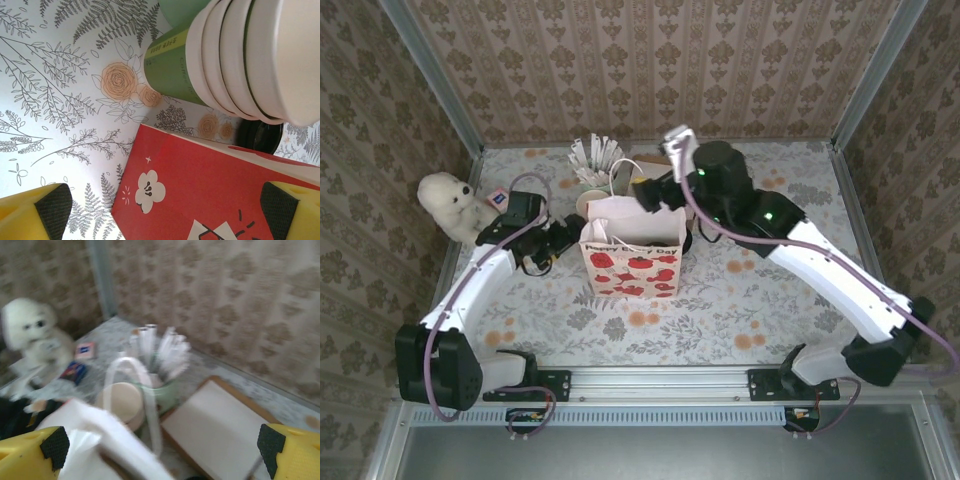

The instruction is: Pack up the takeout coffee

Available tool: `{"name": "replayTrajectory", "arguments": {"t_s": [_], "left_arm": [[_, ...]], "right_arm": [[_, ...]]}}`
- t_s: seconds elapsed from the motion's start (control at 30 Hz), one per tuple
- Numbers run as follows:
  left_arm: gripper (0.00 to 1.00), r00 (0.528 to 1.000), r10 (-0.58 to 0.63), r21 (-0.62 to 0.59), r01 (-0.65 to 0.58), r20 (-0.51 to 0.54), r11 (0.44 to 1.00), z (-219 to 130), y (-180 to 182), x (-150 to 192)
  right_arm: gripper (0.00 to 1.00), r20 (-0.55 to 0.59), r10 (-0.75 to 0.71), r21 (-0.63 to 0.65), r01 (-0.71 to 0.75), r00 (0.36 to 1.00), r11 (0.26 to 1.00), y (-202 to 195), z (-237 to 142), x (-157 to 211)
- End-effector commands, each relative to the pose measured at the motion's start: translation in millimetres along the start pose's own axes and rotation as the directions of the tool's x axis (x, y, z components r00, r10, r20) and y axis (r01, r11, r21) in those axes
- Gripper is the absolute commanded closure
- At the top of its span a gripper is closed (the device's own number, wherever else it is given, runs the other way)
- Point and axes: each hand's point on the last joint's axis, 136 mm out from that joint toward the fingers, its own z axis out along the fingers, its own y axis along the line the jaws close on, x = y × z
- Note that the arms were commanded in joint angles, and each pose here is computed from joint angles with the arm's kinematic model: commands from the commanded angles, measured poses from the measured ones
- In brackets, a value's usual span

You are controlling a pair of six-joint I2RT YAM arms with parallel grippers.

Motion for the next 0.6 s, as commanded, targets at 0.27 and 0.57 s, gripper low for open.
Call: {"name": "replayTrajectory", "arguments": {"t_s": [0.27,0.57], "left_arm": [[0.0,0.923,0.086,-0.231,0.004,0.376,0.973,-76.9,41.9,-51.1],[0.0,0.69,0.354,-0.488,-0.001,0.632,0.873,-77.6,99.2,-127.3]], "right_arm": [[0.0,0.189,0.282,0.611,-0.338,0.94,0.716,-187.9,-64.8,86.5],[0.0,0.215,0.343,0.869,-0.34,0.914,0.36,-276.4,-109.5,222.1]]}}
